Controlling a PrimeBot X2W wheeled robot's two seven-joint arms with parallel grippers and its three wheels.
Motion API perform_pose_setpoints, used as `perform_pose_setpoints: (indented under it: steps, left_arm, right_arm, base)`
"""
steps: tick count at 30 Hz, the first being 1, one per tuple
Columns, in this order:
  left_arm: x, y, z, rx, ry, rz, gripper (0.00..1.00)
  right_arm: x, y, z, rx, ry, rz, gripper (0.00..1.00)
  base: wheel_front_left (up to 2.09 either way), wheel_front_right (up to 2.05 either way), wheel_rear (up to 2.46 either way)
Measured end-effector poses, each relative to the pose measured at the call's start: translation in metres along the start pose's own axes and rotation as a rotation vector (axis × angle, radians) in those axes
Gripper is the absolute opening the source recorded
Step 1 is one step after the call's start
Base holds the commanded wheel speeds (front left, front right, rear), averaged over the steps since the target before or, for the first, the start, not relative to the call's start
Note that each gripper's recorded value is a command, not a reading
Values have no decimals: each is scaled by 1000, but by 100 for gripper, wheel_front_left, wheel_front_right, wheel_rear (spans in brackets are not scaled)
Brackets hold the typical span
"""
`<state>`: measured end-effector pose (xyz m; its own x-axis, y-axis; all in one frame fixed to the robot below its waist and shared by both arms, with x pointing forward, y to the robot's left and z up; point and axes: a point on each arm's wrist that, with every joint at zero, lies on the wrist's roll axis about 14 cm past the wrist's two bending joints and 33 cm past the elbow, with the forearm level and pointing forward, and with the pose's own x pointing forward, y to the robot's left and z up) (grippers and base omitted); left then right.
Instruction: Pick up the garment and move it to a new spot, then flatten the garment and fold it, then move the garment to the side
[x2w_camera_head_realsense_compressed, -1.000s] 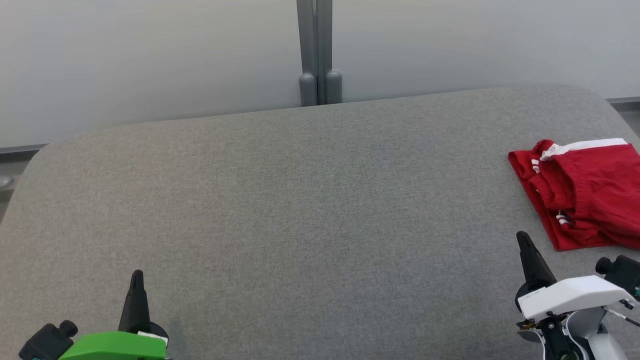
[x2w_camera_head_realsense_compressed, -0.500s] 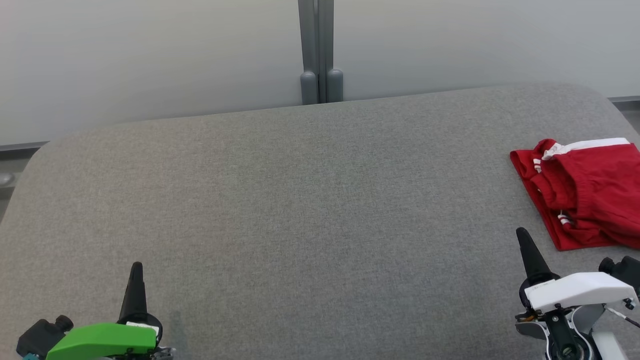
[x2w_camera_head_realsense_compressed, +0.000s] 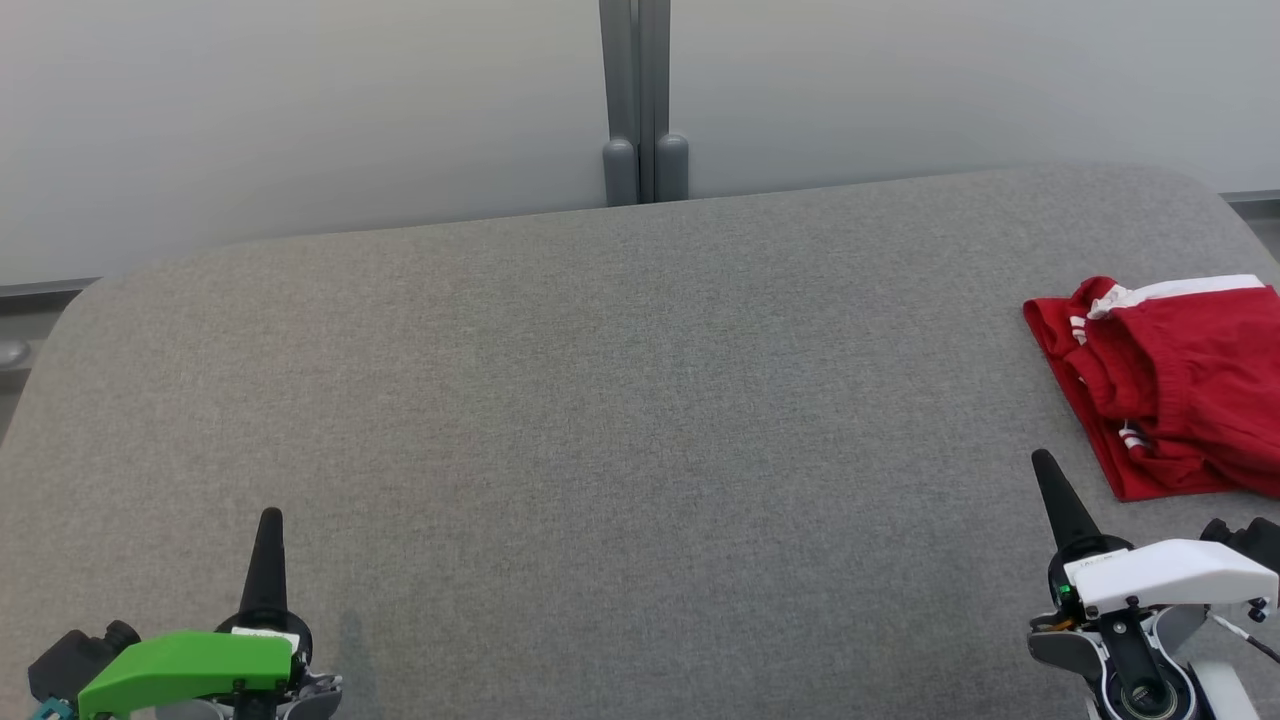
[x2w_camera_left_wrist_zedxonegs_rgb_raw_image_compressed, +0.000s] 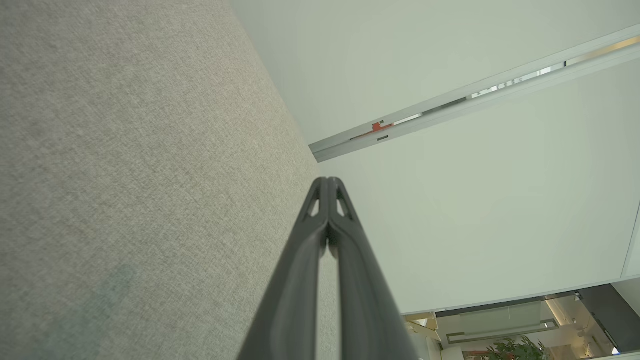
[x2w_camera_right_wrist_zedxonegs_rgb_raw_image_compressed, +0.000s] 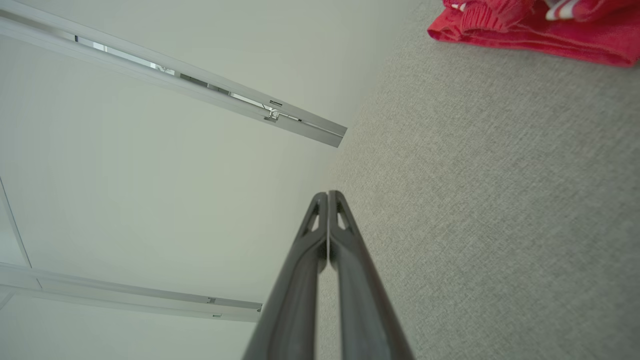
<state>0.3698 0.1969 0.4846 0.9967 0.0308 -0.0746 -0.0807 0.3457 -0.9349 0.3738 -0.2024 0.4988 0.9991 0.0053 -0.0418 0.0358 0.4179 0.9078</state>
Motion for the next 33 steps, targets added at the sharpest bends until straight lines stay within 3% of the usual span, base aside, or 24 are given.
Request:
perform_pose_setpoints:
  steps: [33]
  left_arm:
    - [12, -13, 5, -258, 18, -42, 0]
  right_arm:
    - [9, 4, 0, 311, -9, 19, 0]
  base:
    - [0, 0, 0]
